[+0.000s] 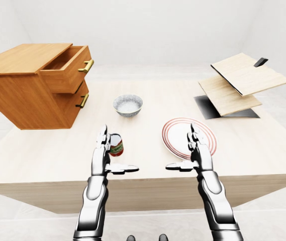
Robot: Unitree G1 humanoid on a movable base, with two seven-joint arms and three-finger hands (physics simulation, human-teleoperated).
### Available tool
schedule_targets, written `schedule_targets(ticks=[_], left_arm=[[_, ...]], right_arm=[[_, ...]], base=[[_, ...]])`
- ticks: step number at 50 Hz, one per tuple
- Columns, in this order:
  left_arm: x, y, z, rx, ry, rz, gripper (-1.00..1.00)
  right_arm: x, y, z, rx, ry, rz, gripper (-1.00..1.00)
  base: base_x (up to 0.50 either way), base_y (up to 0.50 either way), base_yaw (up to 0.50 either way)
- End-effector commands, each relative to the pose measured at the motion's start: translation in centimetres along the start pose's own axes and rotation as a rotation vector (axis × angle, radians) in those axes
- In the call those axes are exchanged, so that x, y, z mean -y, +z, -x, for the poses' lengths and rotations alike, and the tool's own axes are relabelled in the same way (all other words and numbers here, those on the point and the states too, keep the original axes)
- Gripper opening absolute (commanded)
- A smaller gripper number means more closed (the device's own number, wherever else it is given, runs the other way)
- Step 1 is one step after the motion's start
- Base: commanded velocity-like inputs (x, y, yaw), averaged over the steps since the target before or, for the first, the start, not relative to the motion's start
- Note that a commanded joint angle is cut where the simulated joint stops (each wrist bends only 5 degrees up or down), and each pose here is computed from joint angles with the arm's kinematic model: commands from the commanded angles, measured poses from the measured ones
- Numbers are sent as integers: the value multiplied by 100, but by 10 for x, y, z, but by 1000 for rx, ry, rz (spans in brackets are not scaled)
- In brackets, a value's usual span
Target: Close the top drawer of the cabinet.
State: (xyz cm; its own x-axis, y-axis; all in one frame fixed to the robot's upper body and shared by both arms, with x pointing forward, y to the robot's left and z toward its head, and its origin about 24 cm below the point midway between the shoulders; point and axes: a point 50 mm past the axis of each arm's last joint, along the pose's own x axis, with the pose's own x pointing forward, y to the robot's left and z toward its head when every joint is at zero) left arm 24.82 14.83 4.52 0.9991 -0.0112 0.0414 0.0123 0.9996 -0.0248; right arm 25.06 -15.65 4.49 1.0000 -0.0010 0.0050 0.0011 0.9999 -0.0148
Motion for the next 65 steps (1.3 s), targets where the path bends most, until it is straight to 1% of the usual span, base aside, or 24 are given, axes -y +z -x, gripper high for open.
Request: schedule_targets(ticks=[1,2,3,5,6,8,9,11,12,13,16,19,24,25,28,34,38,42,48,52,56,59,64,65], left_arm=[[-19,16,1,29,79,-60,100],[-19,20,3,43,64,-31,100],[-22,25,4,36,78,-30,100],[-26,36,4,80,100,25,100],[-27,54,8,156,85,7,100],[-29,66,10,207,95,2,100],[-29,66,10,207,95,2,100],[-29,88,15,304,95,-3,100],[-29,88,15,305,96,-3,100],[-30,100,18,358,100,-11,100],[-29,111,22,408,91,-19,100],[-31,127,28,485,100,-19,100],[-32,133,30,513,100,-18,100],[-32,140,34,545,106,-29,100],[-34,143,36,559,114,-30,100],[-37,164,46,671,125,-31,100],[-35,159,45,644,124,-18,100],[-37,161,46,660,135,2,100],[-38,160,45,650,137,-21,100],[-32,150,43,600,116,-40,100],[-33,155,40,621,132,-54,100],[-33,161,45,658,131,-25,100],[-34,157,43,633,133,-30,100],[-35,159,43,643,137,-32,100]], right_arm=[[9,16,1,30,-49,-34,100],[10,20,1,49,-50,-41,100],[11,37,5,123,-46,-84,100],[13,46,6,159,-54,-65,100],[13,61,11,226,-45,-60,100],[15,69,12,260,-57,-63,100],[15,69,12,260,-57,-63,100],[16,85,16,333,-51,-63,100],[16,86,16,334,-51,-63,100],[16,93,19,370,-51,-62,100],[16,102,21,409,-47,-53,100],[14,120,27,490,-44,-47,100],[14,127,29,526,-43,-49,100],[12,135,29,563,-40,-33,100],[13,143,31,604,-44,-33,100],[13,161,41,694,-46,-17,100],[13,159,41,683,-44,-11,100],[14,152,37,650,-45,-11,100],[16,158,41,680,-47,-23,100],[14,156,42,670,-38,-11,100],[14,155,42,668,-37,-11,100],[14,153,41,658,-39,-3,100],[15,152,42,652,-30,0,100],[13,157,45,679,-21,-2,100]], base=[[0,0,0],[0,0,0],[0,0,0],[0,0,0],[0,0,0],[0,0,0],[0,0,0],[0,0,0],[0,0,0],[0,0,0],[0,0,0],[0,0,0],[0,0,0],[0,0,0],[0,0,0],[0,0,0],[0,0,0],[0,0,0],[0,0,0],[0,0,0],[0,0,0],[0,0,0],[0,0,0],[0,34,0]])
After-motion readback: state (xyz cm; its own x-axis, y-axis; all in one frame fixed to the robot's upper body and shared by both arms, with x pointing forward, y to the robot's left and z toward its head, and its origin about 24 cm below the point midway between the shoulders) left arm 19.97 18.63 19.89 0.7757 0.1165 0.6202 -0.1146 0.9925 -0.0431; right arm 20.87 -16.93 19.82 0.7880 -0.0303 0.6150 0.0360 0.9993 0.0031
